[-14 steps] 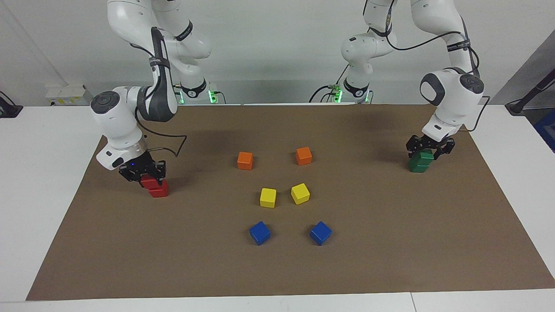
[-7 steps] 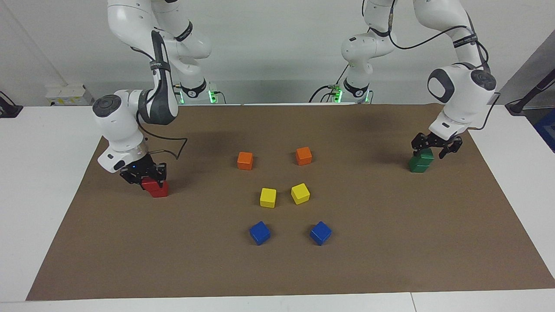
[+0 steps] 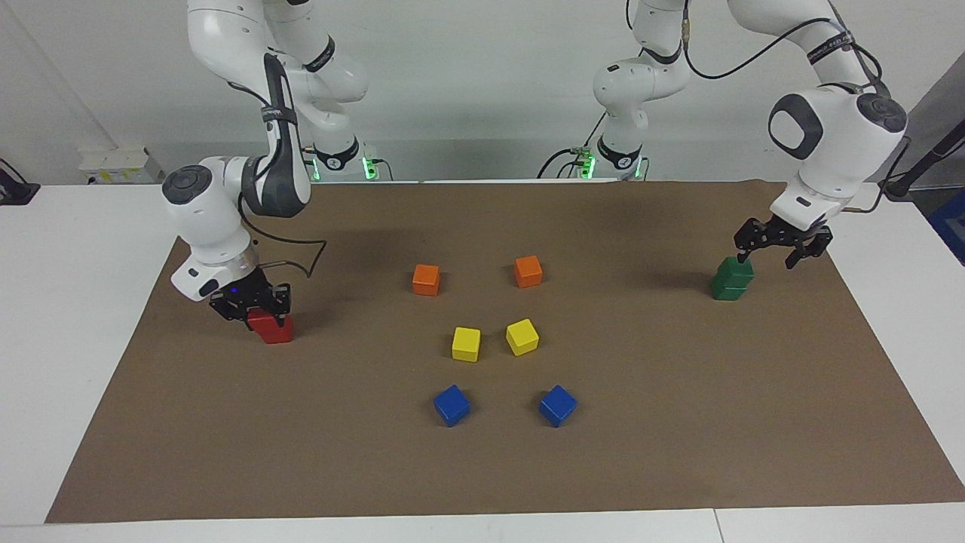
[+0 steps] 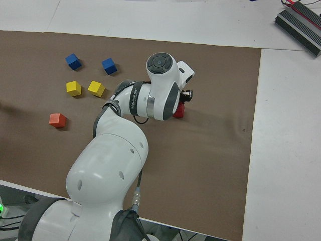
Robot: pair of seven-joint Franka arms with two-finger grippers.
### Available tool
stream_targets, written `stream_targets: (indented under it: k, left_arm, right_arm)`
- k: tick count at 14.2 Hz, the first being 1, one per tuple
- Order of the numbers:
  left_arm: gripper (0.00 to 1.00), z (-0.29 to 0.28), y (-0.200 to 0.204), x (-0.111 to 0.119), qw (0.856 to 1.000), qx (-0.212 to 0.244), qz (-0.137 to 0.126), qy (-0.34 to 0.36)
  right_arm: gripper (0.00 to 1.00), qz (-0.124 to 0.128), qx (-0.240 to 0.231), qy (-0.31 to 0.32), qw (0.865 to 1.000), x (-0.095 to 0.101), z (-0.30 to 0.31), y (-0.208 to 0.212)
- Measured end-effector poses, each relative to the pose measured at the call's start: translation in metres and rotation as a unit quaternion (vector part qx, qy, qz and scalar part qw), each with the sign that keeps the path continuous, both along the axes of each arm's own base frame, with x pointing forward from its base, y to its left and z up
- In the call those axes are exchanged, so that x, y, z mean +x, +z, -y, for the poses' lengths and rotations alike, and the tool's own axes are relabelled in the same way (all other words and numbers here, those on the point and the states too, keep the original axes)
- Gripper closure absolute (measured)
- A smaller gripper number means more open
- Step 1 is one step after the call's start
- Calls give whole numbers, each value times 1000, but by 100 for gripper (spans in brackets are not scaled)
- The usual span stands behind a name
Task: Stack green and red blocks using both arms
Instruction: 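Stack green on green with the left gripper while the right gripper stacks red, then open the left gripper and withdraw while the right gripper releases red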
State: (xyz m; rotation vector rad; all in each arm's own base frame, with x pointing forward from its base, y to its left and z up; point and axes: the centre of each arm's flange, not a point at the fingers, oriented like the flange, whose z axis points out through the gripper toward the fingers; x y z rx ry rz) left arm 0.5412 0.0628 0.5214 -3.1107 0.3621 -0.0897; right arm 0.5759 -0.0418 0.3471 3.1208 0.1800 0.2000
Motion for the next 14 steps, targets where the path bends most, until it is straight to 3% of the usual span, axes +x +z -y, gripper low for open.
stream_targets:
  k: [5,9,10,13,14]
  left_arm:
    - [0,39,62,-4,996,-6,-11,87]
    - [0,49,97,-17,995,-4,-46,93]
    - [0,48,104,-20,994,-4,-53,93]
    - [0,48,115,-27,993,-3,-69,94]
    - [0,48,116,-29,993,-2,-76,94]
  right_arm:
    - [45,0,0,4,1000,0,-4,0]
    - [44,0,0,4,1000,0,-4,0]
    - [39,0,0,4,1000,0,-4,0]
    - [1,1,0,4,1000,0,-4,0]
    - [0,1,0,4,1000,0,-4,0]
